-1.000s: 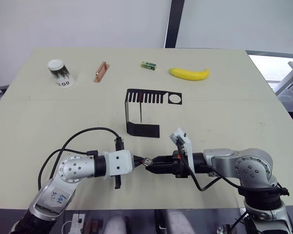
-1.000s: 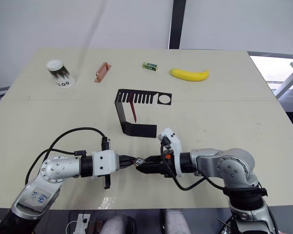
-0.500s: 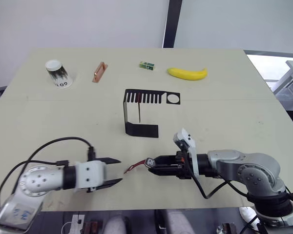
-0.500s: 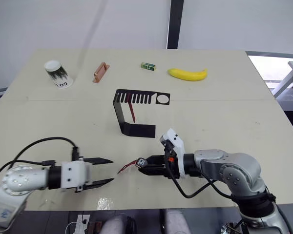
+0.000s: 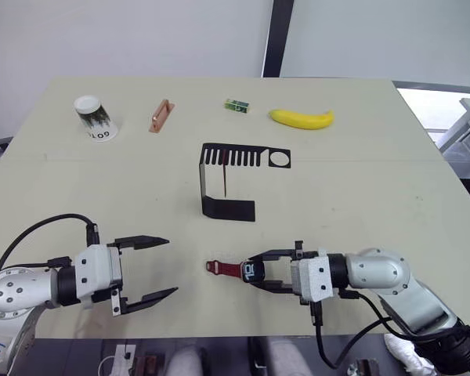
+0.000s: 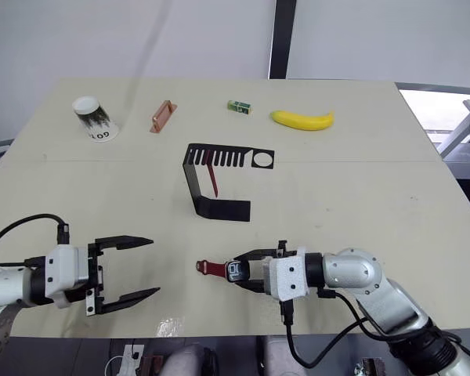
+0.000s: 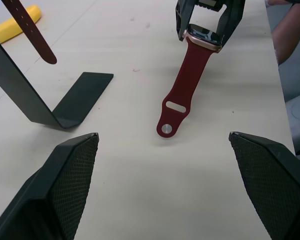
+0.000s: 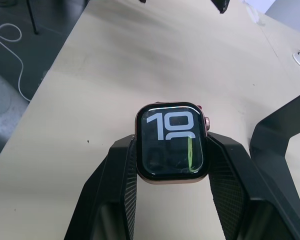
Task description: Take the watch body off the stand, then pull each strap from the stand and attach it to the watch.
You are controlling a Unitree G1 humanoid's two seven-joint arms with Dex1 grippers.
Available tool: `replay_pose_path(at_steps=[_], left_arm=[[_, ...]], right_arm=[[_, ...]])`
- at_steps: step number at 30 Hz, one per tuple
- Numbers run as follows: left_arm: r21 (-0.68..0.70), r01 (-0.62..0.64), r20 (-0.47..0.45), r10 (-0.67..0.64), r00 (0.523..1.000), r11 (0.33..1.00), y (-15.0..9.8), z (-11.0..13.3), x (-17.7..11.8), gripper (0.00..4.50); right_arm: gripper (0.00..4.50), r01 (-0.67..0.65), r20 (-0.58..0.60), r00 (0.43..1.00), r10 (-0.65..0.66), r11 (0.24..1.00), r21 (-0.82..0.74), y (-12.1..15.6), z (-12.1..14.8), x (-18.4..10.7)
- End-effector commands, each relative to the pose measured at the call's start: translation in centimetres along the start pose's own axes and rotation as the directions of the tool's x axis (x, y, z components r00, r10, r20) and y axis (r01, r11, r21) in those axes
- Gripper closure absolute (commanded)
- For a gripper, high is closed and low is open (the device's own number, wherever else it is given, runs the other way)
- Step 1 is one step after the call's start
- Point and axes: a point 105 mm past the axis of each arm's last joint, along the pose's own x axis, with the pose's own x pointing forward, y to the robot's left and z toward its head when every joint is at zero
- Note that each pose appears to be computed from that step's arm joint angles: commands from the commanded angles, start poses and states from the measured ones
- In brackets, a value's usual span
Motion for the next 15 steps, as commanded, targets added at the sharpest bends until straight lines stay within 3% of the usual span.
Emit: replay_pose_path(at_steps=[1,3,8,15], left_arm=[[0.002,0.015,0.024,-0.015,1.0,1.0,0.0,0.2,0.2,0.0],[-0.005,0.017,0.025,-0.017,1.0,1.0,0.0,0.2,0.2,0.0],[-0.031,0.002,0.018,-0.002,1.0,1.0,0.8,0.1,-0.7,0.0],[-0.03,0.013,-0.004,-0.013,1.0,0.999,1.5,-0.1,-1.6,0.0]], right_arm=[[2.99,0.024,0.032,0.999,-0.023,1.0,-0.02,-0.6,0.7,0.0],[2.99,0.048,0.078,0.996,-0.053,0.996,0.07,-1.2,1.3,0.6],[2.99,-0.055,0.143,0.989,0.02,0.967,0.25,-1.6,1.8,3.2],[2.99,-0.194,0.057,0.981,0.187,0.901,0.387,-0.4,-0.2,5.8]])
